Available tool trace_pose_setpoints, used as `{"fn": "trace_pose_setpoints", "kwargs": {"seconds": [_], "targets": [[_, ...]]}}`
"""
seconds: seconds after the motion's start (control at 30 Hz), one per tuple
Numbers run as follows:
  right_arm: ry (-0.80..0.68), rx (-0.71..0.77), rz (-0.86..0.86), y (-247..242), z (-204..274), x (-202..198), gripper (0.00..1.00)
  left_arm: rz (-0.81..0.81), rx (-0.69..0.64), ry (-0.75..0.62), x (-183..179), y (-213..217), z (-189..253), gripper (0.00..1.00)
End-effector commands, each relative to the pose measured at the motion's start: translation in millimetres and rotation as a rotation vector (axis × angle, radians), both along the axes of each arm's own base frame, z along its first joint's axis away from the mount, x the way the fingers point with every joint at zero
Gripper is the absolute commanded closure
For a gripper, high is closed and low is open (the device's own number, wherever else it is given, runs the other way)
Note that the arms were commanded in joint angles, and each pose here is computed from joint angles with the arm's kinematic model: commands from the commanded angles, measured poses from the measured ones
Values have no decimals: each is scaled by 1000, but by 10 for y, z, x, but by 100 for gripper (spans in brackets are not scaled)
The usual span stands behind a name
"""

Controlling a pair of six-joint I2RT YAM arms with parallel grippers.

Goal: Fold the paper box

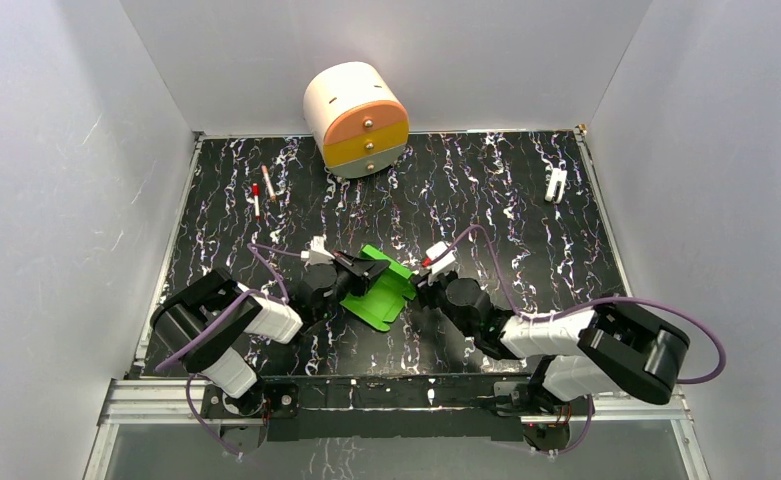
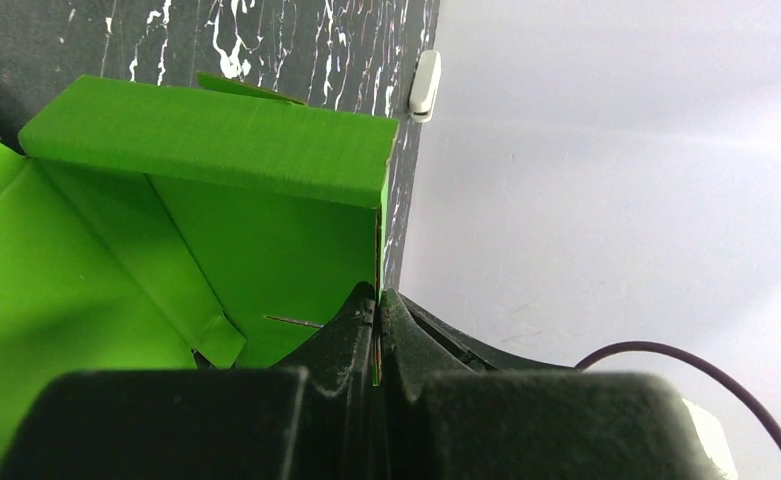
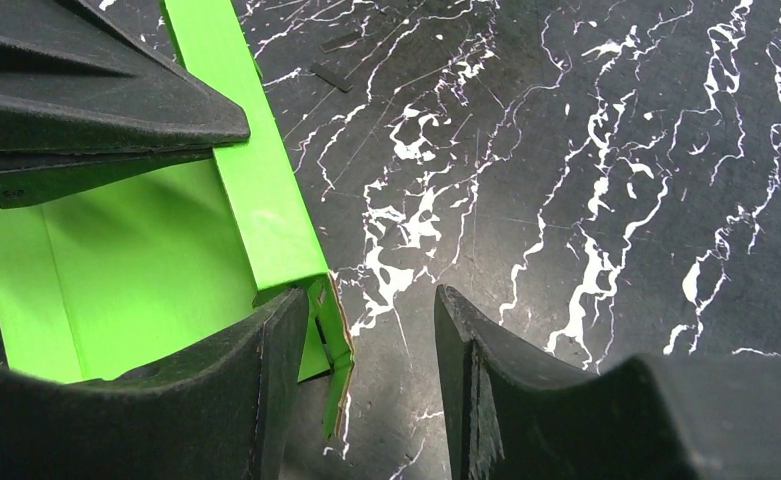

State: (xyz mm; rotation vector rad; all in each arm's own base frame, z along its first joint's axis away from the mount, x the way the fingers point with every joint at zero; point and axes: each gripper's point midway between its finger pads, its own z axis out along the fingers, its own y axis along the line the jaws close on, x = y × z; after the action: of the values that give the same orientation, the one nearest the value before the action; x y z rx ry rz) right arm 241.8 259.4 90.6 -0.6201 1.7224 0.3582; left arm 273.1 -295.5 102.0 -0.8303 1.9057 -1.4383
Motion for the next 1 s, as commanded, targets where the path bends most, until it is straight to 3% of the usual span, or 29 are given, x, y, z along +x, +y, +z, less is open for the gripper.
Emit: {"fn": "trace_pose_setpoints", "kwargs": {"seconds": [0.0, 0.4, 0.67, 0.97], "targets": [[-97, 140, 18, 165, 346, 89, 42, -2, -53, -17, -33, -3, 100, 100], [-171, 144, 30, 270, 364, 182, 44, 46, -59, -16, -69, 152, 47, 100], [-89, 93, 80, 232, 173, 38, 47, 143, -1, -58, -33, 398, 11, 100], [-41, 68, 92, 116, 59, -79, 48, 153, -1, -59, -1, 394, 17, 100]]}}
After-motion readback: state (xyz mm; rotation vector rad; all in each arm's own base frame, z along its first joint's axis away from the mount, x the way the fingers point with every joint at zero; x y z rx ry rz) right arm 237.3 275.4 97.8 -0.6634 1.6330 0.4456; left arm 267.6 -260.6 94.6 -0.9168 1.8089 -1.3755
